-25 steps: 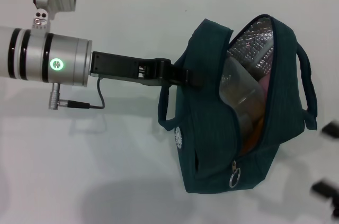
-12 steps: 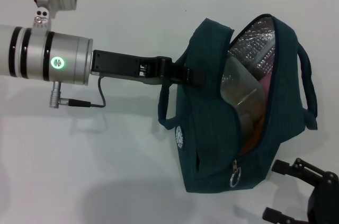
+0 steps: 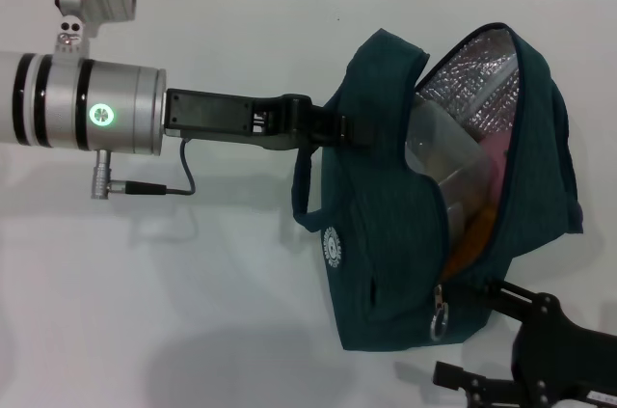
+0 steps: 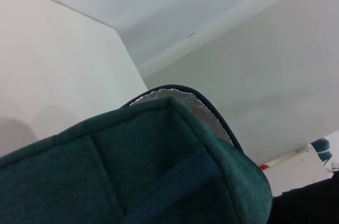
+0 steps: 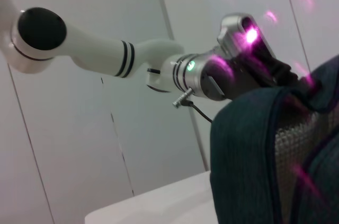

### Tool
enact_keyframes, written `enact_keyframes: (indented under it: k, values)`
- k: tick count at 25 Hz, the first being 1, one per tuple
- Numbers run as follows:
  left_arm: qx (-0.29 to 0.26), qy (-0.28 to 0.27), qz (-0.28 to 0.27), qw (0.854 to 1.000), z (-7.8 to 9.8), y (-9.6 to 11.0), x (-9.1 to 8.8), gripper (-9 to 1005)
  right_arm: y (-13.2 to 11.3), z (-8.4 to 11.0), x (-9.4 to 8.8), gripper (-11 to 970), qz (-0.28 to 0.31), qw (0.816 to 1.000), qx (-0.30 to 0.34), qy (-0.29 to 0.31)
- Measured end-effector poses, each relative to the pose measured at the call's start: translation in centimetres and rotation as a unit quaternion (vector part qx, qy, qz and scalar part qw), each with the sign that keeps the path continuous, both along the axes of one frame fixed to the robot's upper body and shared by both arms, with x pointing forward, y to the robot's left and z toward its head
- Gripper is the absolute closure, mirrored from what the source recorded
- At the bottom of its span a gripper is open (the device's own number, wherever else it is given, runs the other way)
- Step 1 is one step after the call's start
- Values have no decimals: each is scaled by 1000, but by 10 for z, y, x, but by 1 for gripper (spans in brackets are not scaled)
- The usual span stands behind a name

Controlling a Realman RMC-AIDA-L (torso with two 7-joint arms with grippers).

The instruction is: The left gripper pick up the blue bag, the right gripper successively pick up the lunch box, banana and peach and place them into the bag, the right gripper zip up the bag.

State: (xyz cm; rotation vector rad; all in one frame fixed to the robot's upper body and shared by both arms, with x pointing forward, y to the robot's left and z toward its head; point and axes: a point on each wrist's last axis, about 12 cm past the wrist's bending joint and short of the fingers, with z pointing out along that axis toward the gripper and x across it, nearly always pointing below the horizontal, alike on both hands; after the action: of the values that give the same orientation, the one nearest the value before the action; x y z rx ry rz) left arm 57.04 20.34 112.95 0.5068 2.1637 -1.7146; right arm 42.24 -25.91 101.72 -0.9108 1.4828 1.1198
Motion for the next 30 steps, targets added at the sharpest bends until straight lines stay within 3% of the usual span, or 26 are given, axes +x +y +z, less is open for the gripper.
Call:
enact_keyframes:
  k: [8,17,30]
  values:
    - [-1,2,1,1000,-1,0,-1,950,2,-2,6,86,2,1000,-14,11]
    - [-1,0,0,1000,-2,0,-1,950,11,-1,6,85,56,998,-24,17]
    - [0,1,3,1000,-3,3,-3,949,3,-2,-1,86,26,999,-7,27]
